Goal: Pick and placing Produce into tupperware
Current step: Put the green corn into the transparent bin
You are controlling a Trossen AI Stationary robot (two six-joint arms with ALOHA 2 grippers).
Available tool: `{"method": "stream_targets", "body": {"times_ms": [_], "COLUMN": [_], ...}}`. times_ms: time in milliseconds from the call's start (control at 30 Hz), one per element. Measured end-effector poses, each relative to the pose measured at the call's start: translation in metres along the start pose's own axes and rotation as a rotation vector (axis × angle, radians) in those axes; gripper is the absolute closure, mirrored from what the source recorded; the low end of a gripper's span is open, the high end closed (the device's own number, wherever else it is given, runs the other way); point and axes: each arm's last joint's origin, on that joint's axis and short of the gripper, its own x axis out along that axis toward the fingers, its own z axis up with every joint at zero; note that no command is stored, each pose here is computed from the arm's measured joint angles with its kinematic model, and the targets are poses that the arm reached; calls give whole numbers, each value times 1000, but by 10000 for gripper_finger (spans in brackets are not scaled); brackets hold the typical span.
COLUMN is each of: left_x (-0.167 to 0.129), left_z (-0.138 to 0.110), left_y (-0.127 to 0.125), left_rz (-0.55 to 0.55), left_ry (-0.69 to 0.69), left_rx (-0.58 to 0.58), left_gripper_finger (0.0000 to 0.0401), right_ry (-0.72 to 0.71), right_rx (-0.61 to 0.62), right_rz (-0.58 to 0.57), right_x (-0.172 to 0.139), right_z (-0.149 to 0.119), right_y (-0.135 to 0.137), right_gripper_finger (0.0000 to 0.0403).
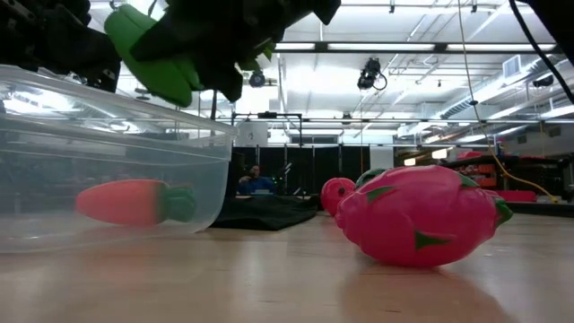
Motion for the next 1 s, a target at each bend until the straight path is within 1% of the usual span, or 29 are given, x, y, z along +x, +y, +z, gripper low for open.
{"method": "stream_targets", "body": {"times_ms": [267, 433, 567, 767, 1000], "left_x": [0, 0, 0, 0, 0], "left_z": [0, 0, 0, 0, 0], "left_y": [0, 0, 0, 0, 0], "left_rz": [0, 0, 0, 0, 0], "left_ry": [1, 0, 2, 0, 0], "left_rx": [0, 1, 1, 1, 0], "left_gripper_finger": [370, 379, 383, 374, 371], "right_ry": [-25, -16, -15, -23, 13], "right_rx": [-27, -25, -44, -76, -131], "right_rz": [26, 23, 14, -2, -20], "right_x": [10, 20, 22, 21, 36], "right_z": [-2, -8, -9, -9, -20], "right_y": [11, 8, 7, 6, 1], "right_gripper_finger": [197, 197, 197, 196, 196]}}
